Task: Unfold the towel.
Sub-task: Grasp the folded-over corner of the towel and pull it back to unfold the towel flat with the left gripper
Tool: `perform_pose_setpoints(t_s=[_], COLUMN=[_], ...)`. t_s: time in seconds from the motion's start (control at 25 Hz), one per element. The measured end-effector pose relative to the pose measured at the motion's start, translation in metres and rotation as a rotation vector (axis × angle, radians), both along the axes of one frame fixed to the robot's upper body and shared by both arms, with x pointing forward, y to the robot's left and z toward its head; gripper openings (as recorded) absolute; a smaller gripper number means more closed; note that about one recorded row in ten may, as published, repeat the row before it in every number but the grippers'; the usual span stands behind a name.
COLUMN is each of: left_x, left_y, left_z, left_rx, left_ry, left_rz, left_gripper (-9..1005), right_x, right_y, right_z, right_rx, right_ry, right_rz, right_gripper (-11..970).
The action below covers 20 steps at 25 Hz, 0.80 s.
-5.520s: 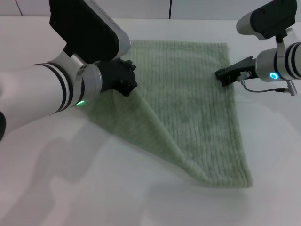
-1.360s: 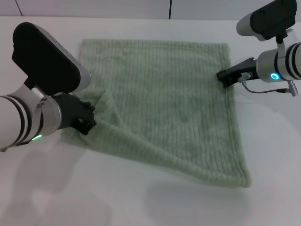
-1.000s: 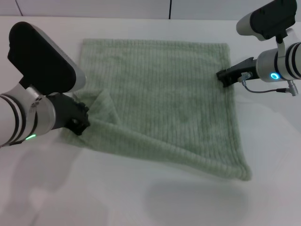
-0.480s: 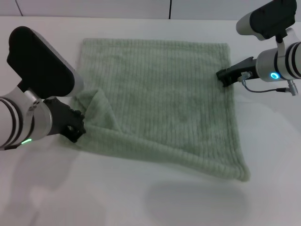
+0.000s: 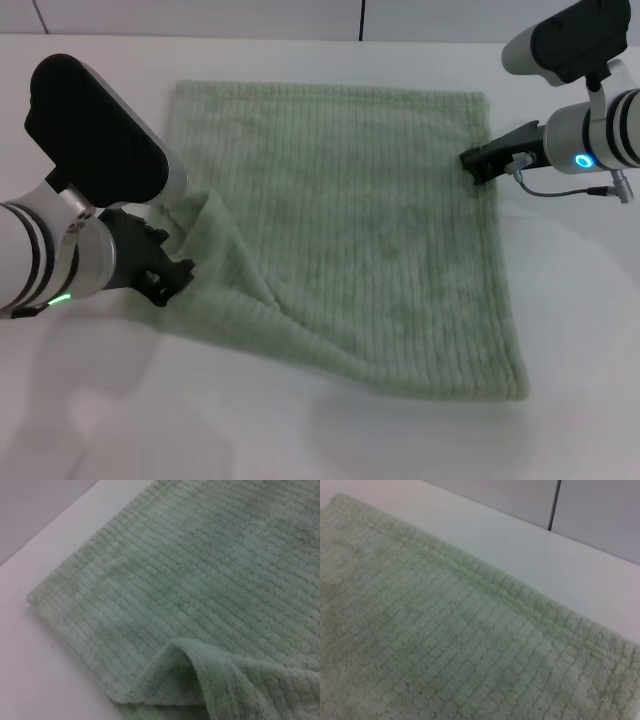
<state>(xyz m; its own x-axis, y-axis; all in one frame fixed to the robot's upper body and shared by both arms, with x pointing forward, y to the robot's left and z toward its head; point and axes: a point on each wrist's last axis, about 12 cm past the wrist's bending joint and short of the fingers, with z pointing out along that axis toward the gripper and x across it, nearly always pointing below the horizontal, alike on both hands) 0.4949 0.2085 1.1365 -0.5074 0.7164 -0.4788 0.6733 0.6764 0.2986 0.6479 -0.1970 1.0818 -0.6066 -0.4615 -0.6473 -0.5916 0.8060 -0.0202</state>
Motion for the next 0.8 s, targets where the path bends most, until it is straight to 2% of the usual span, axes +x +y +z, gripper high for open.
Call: perform_pose_setpoints(t_s=[0.2, 0.48, 0.64, 0.8], left_x=[0.003, 0.009, 0.01, 0.013], left_y=[0.004, 0.007, 0.002, -0.009], left_z=[0.005, 0.025, 0.031, 0.032], left_rx=[0.0, -0.03, -0.047, -0.059], left_ry=[-0.023, -0.117, -0.157, -0.178], left_rz=[0.008, 0.027, 0.011, -0.024], left_gripper=[433, 571, 758, 758], right_x=[0.0, 0.0, 0.0, 0.0], right_y=[0.0, 0.0, 0.0, -0.001], right_z=[0.0, 0.0, 0.0, 0.0], right_rx=[-0.001, -0.002, -0.002, -0.014], right_ry=[0.0, -0.001, -0.003, -0.003], right_rz=[0.001, 0.003, 0.004, 0.007], right_gripper=[-1, -1, -1, -1])
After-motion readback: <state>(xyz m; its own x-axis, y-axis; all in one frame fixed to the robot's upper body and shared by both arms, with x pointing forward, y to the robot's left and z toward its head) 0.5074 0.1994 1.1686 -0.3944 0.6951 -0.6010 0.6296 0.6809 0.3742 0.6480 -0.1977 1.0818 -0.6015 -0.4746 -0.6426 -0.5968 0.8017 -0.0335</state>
